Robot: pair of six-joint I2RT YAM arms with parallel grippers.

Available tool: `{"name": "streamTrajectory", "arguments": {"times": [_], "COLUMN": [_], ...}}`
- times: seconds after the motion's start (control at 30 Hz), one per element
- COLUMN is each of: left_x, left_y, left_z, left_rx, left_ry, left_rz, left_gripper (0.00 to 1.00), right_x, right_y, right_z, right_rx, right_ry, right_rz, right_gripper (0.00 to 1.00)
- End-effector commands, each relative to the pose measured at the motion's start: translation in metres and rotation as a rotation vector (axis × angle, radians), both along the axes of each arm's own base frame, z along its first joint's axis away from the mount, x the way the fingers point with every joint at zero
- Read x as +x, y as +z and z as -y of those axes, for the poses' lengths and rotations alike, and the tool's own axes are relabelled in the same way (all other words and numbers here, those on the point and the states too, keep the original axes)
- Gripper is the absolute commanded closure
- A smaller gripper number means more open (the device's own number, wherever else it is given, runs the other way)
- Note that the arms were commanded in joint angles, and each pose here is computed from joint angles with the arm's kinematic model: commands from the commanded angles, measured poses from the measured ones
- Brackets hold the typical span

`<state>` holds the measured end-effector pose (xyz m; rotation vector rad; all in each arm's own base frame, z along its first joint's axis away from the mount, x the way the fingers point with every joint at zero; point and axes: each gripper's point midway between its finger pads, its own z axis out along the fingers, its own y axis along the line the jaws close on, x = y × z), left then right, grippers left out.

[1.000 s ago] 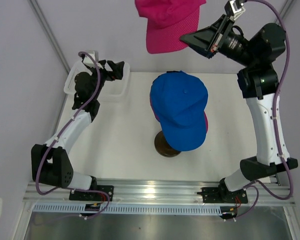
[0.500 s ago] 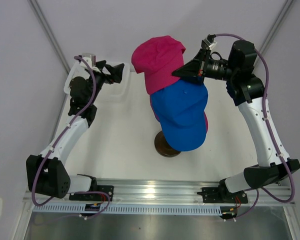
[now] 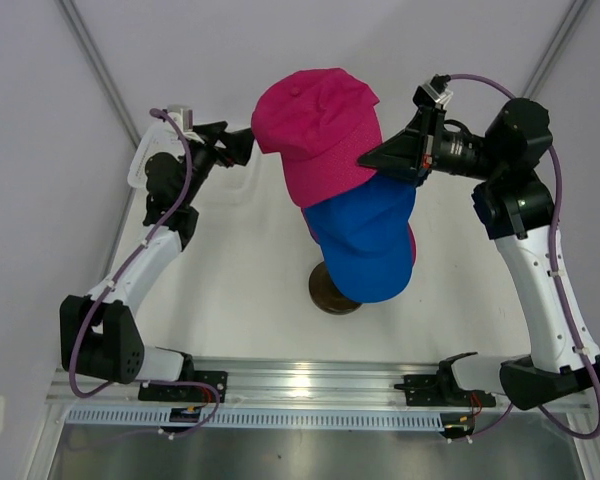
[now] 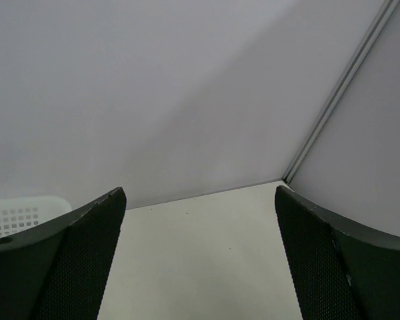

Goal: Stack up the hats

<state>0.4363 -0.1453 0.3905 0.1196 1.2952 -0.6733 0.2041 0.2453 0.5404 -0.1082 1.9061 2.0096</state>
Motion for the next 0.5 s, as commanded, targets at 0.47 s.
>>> {"name": "streamTrajectory", "arguments": {"times": [0.47], "left_x": [-0.021], "left_y": [0.028], "left_z": [-0.004], "left_rx": [0.011], "left_ry": [-0.005], "left_rz": [0.107], "left_gripper": [0.06], "right_x": [-0.044], "right_y": [-0.045], "right_z": [0.030], "right_rx": [-0.043], "right_ry": [0.017], "right_rz": [-0.067], "right_gripper": [1.00]}}
